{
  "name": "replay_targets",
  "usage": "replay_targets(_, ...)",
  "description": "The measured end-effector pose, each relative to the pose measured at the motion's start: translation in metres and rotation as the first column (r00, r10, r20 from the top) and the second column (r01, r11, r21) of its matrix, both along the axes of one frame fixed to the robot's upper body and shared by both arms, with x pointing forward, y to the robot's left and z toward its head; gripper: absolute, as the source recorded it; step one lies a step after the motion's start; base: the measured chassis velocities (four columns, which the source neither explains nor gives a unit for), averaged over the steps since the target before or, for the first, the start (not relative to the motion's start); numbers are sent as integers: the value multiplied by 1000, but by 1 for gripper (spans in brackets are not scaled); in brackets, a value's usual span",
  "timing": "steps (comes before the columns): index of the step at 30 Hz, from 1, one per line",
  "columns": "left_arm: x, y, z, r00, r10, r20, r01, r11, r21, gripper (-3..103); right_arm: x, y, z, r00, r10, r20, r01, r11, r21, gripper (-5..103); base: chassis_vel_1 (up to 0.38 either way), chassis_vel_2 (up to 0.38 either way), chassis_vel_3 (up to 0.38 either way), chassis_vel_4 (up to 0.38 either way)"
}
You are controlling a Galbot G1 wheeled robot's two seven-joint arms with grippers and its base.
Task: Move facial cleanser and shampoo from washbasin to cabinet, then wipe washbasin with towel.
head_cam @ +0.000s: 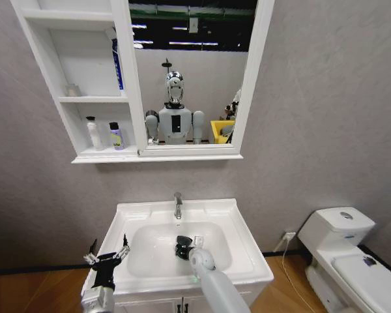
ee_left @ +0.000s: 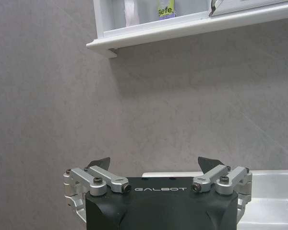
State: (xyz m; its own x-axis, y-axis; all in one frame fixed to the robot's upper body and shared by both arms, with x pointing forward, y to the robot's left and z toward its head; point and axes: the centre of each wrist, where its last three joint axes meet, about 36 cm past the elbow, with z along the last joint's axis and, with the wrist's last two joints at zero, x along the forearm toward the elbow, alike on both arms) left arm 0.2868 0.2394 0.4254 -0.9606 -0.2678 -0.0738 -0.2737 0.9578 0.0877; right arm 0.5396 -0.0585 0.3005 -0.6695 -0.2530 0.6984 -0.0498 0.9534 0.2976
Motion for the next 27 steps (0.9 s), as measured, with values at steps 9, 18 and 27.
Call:
replay_targets(9, -2, 0, 3, 1000, 0, 9, 0, 1000, 0, 100, -14, -3, -1, 1000, -3, 2, 3, 1000, -17, 8, 0, 0, 0, 0)
replay_targets(18, 1, -16, -2, 999, -34, 3, 34, 999, -16, 100, -33, -53, 2, 998, -57, 14, 58, 997, -50, 8, 0, 0, 0, 0)
replay_targets(27, 1, -22, -1, 999, -49, 8, 49, 999, -18, 100, -42, -81, 10, 996, -87, 27, 89, 994, -69, 8, 0, 0, 0, 0)
